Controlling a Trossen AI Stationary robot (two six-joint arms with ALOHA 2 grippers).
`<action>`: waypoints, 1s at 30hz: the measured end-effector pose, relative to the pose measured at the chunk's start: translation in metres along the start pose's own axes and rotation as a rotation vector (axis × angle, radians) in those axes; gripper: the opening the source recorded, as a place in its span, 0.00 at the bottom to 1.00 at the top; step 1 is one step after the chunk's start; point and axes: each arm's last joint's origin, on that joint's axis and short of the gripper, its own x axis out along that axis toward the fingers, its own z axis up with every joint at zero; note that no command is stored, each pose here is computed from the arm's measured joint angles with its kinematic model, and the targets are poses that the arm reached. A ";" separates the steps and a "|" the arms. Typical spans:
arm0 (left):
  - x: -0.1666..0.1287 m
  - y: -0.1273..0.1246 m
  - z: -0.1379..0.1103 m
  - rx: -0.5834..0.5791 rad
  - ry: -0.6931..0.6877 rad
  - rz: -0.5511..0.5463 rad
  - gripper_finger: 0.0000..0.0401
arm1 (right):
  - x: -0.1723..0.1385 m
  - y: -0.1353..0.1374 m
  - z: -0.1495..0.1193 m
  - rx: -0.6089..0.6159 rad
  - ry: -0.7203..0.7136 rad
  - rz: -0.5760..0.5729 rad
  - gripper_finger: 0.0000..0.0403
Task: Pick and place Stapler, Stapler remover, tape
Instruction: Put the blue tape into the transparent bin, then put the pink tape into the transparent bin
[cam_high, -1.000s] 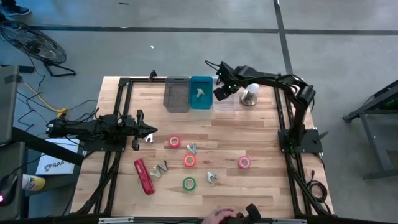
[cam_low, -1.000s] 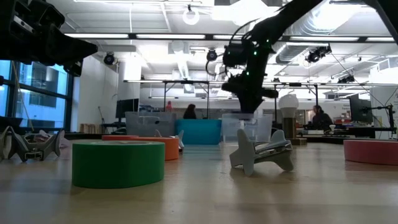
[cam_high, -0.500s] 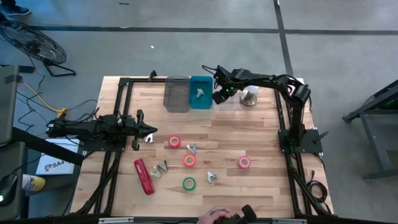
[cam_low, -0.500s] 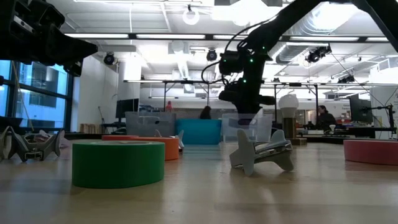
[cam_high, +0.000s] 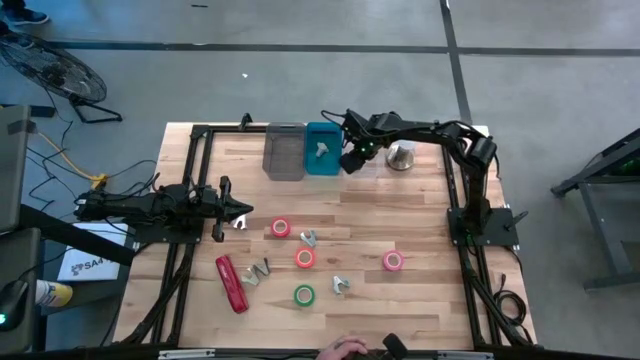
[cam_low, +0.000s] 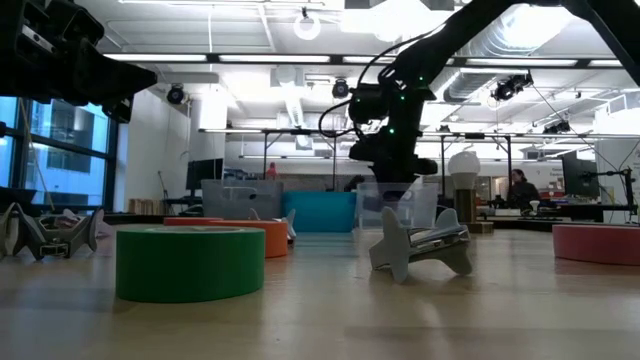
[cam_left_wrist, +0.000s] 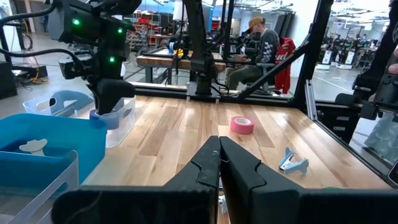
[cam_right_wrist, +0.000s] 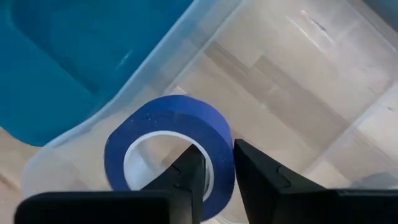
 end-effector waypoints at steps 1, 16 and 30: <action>0.000 0.000 0.000 0.000 0.000 0.000 0.01 | 0.000 0.000 0.000 0.000 0.000 -0.004 0.20; 0.000 0.000 0.000 0.000 0.000 0.000 0.01 | -0.003 -0.002 -0.001 -0.005 0.008 -0.009 0.43; 0.000 0.000 0.000 0.000 0.000 0.000 0.01 | -0.055 0.000 -0.008 -0.050 -0.070 0.006 0.43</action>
